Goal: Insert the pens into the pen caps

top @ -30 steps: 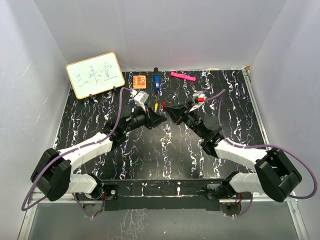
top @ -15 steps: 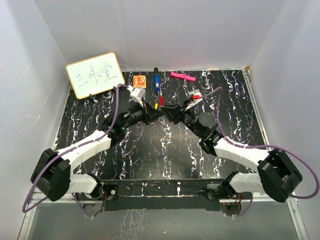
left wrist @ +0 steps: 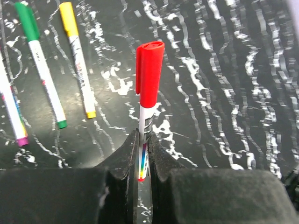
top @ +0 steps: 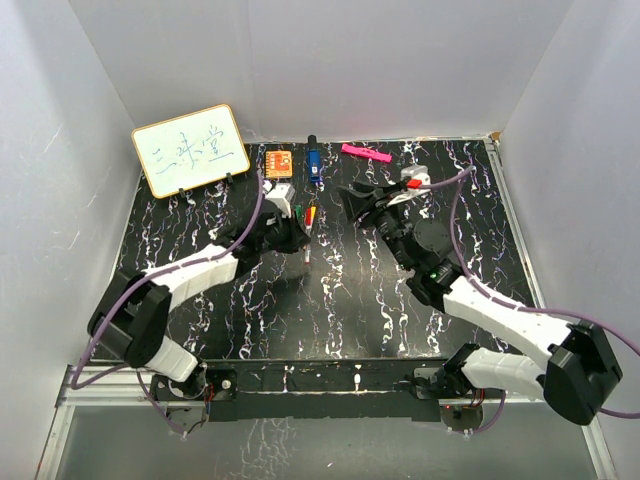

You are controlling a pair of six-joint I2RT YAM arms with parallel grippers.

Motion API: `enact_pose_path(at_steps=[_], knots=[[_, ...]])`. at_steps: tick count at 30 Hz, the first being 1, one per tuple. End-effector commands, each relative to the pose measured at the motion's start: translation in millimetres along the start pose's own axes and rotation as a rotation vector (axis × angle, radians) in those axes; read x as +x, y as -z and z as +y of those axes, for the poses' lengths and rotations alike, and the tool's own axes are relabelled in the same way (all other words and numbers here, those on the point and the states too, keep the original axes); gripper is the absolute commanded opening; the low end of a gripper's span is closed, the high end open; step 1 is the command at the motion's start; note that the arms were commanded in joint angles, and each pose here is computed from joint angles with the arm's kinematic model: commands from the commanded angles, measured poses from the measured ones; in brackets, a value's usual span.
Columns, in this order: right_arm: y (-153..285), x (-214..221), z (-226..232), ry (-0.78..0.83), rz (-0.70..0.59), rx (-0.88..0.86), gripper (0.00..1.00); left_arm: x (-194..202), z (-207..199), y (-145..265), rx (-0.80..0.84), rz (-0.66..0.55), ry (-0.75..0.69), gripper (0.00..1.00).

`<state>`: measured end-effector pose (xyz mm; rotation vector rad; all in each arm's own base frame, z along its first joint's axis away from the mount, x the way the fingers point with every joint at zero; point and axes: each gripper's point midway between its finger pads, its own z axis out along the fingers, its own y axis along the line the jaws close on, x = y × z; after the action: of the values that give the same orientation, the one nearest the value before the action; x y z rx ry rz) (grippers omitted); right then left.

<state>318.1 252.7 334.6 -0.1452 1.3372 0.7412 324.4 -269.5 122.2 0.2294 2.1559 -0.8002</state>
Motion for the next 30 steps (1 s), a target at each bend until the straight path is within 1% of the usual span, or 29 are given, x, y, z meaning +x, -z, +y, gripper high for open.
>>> enact_pose_path(at_steps=[1, 7, 12, 17, 24, 30], knots=[[8, -30, -21, 0.029, -0.089, 0.130, 0.43, -17, 13, -12, -0.099, 0.023, -0.077, 0.00], [13, -15, -29, 0.031, -0.053, 0.155, 0.43, -12, 13, -54, -0.073, 0.120, -0.090, 0.00], [13, -9, -32, 0.035, -0.037, 0.168, 0.43, -10, 22, -78, -0.113, 0.164, -0.079, 0.00], [15, -6, -33, 0.036, -0.031, 0.172, 0.43, -8, 27, -91, -0.135, 0.205, -0.081, 0.00], [15, 0, -34, 0.023, -0.019, 0.173, 0.43, 7, 33, -103, -0.141, 0.256, -0.052, 0.00], [14, 1, -32, 0.012, -0.018, 0.162, 0.43, 20, 42, -108, -0.179, 0.297, -0.022, 0.00]])
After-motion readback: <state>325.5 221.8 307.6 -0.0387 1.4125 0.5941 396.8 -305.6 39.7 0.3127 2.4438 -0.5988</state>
